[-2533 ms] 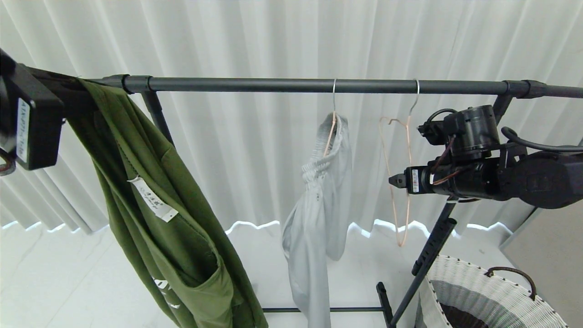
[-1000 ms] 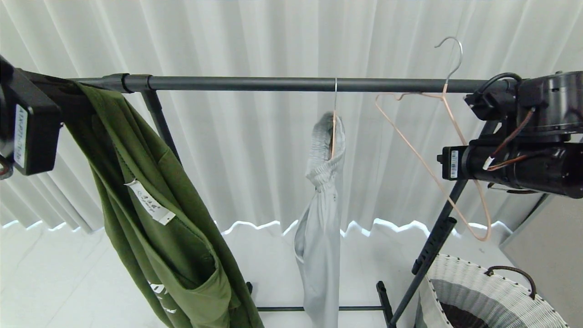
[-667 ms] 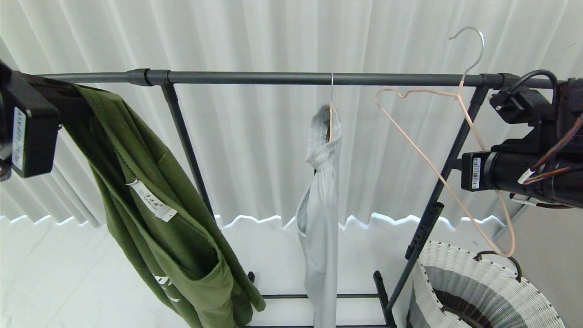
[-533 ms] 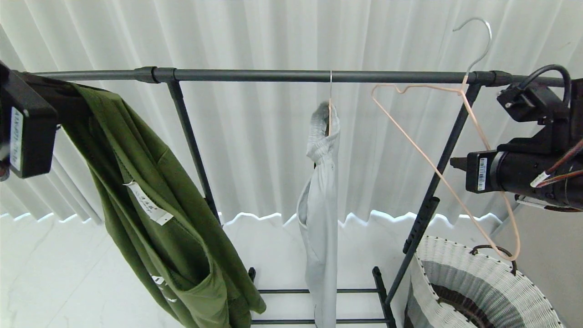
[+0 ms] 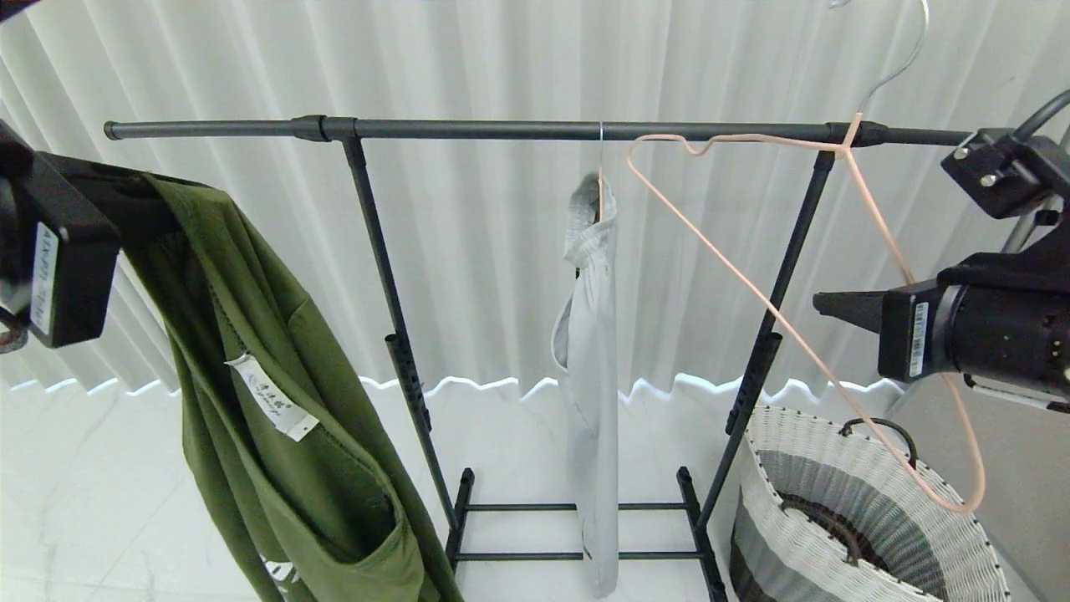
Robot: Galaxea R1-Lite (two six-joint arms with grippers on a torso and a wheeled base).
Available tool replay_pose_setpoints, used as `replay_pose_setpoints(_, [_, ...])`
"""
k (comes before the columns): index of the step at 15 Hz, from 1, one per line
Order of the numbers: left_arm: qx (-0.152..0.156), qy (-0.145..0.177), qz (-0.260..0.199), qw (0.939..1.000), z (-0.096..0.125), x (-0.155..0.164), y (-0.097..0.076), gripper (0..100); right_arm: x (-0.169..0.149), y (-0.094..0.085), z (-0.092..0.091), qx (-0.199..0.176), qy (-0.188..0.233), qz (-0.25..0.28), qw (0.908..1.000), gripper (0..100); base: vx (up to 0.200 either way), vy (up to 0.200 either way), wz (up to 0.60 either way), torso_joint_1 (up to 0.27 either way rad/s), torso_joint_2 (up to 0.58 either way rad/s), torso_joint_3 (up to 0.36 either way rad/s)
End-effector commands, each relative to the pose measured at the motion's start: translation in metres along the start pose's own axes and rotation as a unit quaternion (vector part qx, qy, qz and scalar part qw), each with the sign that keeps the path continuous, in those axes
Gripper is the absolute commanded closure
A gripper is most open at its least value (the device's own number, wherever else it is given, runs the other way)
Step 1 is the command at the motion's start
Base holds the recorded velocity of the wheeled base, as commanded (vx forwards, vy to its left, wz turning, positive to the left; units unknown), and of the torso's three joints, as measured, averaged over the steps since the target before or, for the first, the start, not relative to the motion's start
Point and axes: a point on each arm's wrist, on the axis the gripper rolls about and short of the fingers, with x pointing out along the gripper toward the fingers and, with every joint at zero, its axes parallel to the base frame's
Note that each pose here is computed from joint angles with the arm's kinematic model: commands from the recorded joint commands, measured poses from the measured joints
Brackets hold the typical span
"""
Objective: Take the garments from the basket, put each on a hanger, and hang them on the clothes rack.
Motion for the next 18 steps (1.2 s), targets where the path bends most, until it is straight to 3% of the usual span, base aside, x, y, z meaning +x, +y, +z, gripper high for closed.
replay_pose_setpoints(1, [0.001, 0.011, 0.002, 0.9999, -0.001, 0.005, -0.002, 100, -0.019, 0.011, -0.001, -0.009, 0.005, 0.051, 0.9986, 100, 0.000, 0.000, 0.00, 0.000, 0.00, 0.000])
replay_pose_setpoints(4, [-0.016, 0.041, 0.056, 0.9975, 0.008, 0.020, 0.000, 100, -0.041, 0.019, -0.007, -0.022, 0.032, 0.132, 0.9905, 100, 0.000, 0.000, 0.00, 0.000, 0.00, 0.000])
replay_pose_setpoints(7, [-0.111, 0.057, 0.056, 0.9906, 0.021, 0.056, -0.006, 100, -0.056, 0.022, -0.010, -0.028, 0.049, 0.204, 0.9774, 100, 0.000, 0.000, 0.00, 0.000, 0.00, 0.000])
replay_pose_setpoints(10, [-0.166, 0.065, 0.079, 0.9808, 0.034, 0.082, -0.012, 100, -0.062, 0.030, -0.011, -0.036, 0.053, 0.259, 0.9639, 100, 0.000, 0.000, 0.00, 0.000, 0.00, 0.000])
replay_pose_setpoints(12, [-0.179, 0.058, 0.082, 0.9787, 0.043, 0.088, -0.015, 100, -0.062, 0.036, -0.013, -0.041, 0.060, 0.280, 0.9573, 100, 0.000, 0.000, 0.00, 0.000, 0.00, 0.000])
replay_pose_setpoints(18, [-0.173, 0.043, 0.055, 0.9825, 0.052, 0.084, -0.028, 100, -0.052, 0.050, -0.018, -0.051, 0.078, 0.299, 0.9496, 100, 0.000, 0.000, 0.00, 0.000, 0.00, 0.000])
